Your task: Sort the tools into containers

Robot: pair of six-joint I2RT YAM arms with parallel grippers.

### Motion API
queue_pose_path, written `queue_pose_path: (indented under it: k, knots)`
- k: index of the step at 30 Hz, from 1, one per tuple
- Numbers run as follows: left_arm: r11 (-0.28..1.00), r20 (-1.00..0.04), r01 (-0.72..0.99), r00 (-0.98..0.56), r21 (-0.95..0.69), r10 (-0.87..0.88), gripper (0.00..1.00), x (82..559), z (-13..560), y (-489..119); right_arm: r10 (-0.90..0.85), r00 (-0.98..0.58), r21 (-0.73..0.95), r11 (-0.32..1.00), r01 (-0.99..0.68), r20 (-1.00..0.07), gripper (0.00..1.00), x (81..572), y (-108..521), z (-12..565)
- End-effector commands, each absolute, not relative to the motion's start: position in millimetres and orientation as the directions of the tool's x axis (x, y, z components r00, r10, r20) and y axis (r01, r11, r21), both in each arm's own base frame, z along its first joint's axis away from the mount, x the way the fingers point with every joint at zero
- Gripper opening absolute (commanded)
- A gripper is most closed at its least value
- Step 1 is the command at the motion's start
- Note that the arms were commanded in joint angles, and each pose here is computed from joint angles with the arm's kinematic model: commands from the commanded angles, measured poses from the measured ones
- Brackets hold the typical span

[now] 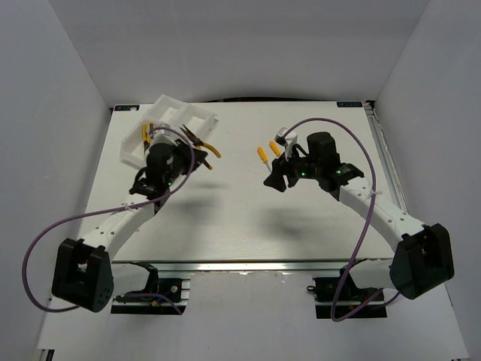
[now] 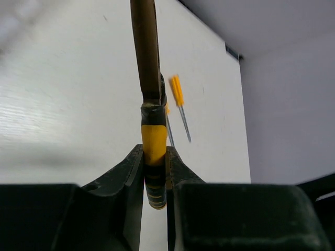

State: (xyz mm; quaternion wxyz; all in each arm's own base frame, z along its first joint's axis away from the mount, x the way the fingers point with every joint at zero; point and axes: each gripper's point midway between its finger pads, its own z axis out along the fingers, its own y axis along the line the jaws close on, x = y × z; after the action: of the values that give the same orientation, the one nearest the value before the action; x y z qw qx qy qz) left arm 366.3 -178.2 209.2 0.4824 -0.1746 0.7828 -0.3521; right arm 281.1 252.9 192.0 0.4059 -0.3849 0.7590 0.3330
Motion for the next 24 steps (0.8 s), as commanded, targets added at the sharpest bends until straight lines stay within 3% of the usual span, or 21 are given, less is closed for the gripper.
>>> queue_pose_path:
  k: [1, 5, 7, 9, 16, 24]
  knots:
    - [0.65, -0.629, 0.087, -0.374, -0.755, -0.681, 0.0, 383.7, 260.5, -135.3, -0.314, -0.285, 0.133, 0.427, -0.894, -0.906, 0.61, 282.0, 258.7, 211.3]
    - [0.487, -0.477, 0.021, -0.241, -0.873, -0.845, 0.0, 414.3, 282.5, -77.4, -0.332, -0.25, 0.115, 0.377, -0.919, -0.91, 0.46, 273.1, 258.2, 211.2]
    - [0.35, -0.347, -0.013, -0.11, -0.937, -0.932, 0.0, 434.5, 294.5, -34.0, -0.332, -0.252, 0.115, 0.381, -0.918, -0.909, 0.18, 272.7, 257.4, 211.0]
    - [0.259, -0.26, -0.037, 0.018, -0.965, -0.965, 0.0, 451.4, 302.5, -2.2, -0.333, -0.26, 0.116, 0.395, -0.911, -0.906, 0.0, 274.4, 256.1, 210.2]
    - [-0.089, 0.056, -0.111, 0.274, -0.99, -0.96, 0.0, 510.4, 296.1, 54.7, -0.335, -0.275, 0.105, 0.447, -0.888, -0.901, 0.0, 279.4, 248.1, 206.0]
    - [-0.284, 0.162, -0.287, 0.385, -0.915, -0.909, 0.0, 534.4, 241.2, 68.3, -0.326, -0.281, 0.098, 0.48, -0.872, -0.903, 0.0, 282.7, 241.9, 203.3]
